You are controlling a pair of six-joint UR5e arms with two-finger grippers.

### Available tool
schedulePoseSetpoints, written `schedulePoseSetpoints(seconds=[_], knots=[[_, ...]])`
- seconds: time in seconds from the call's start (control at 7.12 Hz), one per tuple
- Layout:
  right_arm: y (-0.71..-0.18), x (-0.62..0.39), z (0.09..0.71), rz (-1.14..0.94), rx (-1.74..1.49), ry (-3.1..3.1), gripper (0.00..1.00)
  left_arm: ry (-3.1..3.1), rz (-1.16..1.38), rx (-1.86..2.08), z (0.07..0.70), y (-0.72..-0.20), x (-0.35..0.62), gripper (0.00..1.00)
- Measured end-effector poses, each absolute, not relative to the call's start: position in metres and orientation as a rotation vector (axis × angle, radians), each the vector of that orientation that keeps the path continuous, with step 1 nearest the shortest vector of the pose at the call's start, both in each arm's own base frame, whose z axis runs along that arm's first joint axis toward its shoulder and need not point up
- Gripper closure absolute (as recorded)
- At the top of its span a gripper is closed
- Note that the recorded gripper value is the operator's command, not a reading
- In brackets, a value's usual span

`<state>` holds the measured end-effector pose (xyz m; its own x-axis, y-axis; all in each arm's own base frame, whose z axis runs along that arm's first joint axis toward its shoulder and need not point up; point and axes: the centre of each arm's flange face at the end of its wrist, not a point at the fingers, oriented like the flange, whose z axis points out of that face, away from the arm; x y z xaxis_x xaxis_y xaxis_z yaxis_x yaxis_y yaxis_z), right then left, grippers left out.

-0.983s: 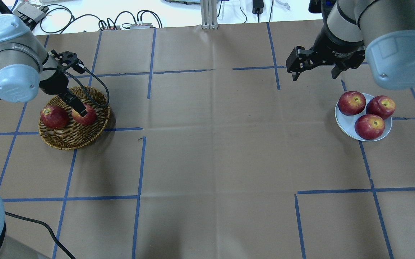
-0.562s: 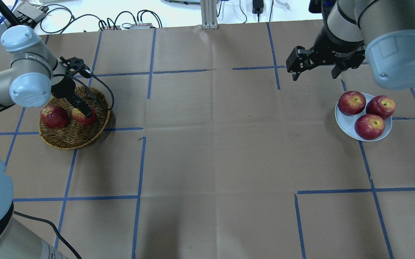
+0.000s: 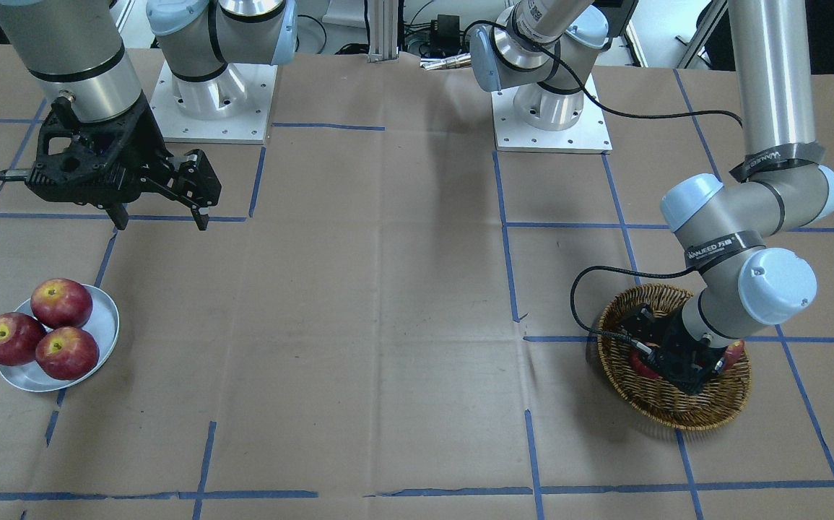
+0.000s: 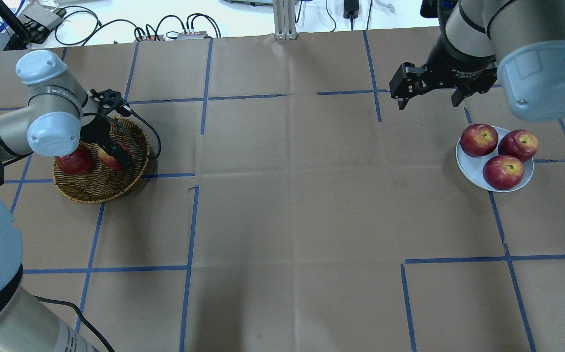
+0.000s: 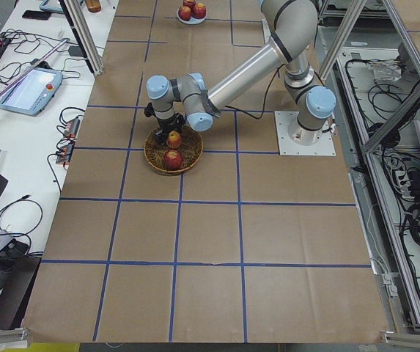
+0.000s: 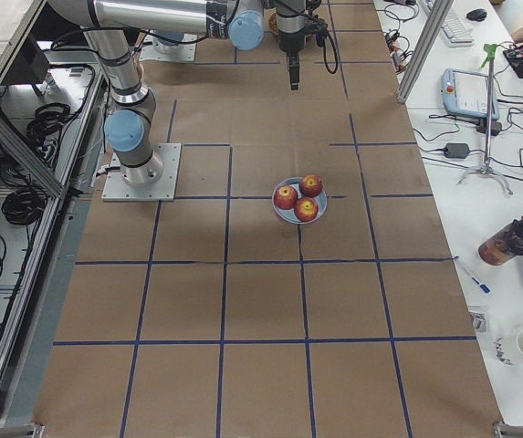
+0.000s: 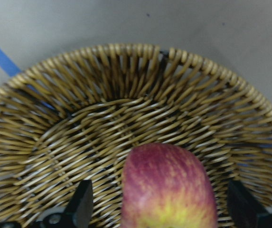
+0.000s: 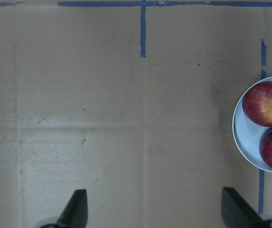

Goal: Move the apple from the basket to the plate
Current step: 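Close the left gripper on the red apple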

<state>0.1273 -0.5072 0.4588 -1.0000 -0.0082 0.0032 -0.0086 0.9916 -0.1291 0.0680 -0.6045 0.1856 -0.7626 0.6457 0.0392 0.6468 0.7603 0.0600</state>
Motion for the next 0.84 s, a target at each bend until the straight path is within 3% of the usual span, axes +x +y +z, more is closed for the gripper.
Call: schedulePoseSetpoints(seconds=[0.28, 0.42, 0.56, 0.84], knots=[[-0.507, 0.127, 0.459, 0.205, 0.013, -3.132, 0.0, -2.94, -0.102, -1.073, 0.178, -0.597, 0.068, 0.49], [-0.507, 0.127, 0.459, 0.205, 0.013, -3.132, 0.0, -2.948, -0.093, -1.073, 0.182, -0.597, 0.068, 0.62], [-0.507, 0.128, 0.46, 0.206, 0.014, -3.132, 0.0, -2.958, -0.081, -1.076, 0.19, -0.598, 0.069, 0.69], [-0.507, 0.128, 0.46, 0.207, 0.014, -3.132, 0.0, -2.985, -0.027, -1.084, 0.226, -0.599, 0.065, 0.7]])
